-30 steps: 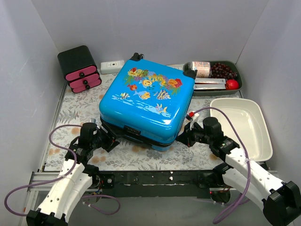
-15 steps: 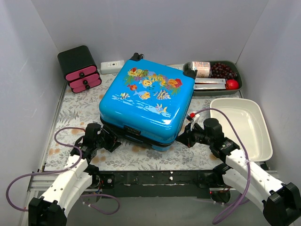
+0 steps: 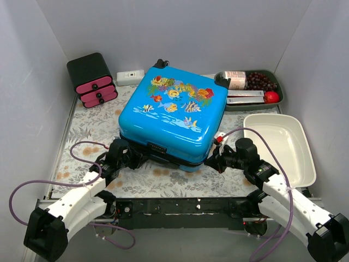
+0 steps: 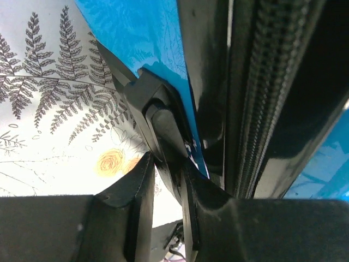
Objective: Open, take out, and arrange the luggage
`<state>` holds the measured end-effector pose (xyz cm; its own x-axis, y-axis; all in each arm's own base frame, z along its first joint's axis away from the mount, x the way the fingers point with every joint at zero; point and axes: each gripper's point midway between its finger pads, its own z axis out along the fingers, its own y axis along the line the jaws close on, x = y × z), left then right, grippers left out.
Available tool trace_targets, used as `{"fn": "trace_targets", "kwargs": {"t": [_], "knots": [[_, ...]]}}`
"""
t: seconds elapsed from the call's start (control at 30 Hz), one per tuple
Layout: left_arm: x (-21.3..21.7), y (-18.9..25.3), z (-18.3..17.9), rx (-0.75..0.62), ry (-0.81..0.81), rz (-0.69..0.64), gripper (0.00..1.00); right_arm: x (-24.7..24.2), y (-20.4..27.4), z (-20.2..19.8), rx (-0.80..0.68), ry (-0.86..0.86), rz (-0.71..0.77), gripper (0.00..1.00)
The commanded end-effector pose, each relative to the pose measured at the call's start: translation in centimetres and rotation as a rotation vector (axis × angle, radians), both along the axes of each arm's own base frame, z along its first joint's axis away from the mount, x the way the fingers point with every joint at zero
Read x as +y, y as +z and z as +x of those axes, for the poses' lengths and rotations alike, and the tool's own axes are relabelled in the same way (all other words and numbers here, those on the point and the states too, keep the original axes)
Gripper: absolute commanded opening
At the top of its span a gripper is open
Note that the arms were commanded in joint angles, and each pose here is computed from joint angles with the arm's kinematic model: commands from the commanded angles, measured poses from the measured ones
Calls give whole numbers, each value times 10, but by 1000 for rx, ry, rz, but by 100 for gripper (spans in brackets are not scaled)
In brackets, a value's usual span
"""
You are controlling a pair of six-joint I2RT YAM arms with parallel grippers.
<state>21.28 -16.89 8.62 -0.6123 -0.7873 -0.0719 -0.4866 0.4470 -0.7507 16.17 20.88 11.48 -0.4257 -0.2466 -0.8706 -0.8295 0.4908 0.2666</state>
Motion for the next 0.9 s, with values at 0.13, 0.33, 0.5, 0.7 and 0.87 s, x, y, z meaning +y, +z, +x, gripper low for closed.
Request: {"fn": "trace_targets", "kwargs": {"t": [0.13,0.33,0.5,0.7,0.87], "knots": [[-22,15,11,-38,59,-26,0,40,25,-46,-59,244,10,1],[-26,5,4,-3,74,-15,0,64,27,-79,-118,367,39,1],[-22,1,1,8,99,-9,0,70,31,-85,-122,371,20,1],[-20,-6,-6,45,122,-13,0,85,57,-72,-159,220,139,1],[-10,-12,-9,70,164,26,0,92,79,-85,-53,215,243,1]]}}
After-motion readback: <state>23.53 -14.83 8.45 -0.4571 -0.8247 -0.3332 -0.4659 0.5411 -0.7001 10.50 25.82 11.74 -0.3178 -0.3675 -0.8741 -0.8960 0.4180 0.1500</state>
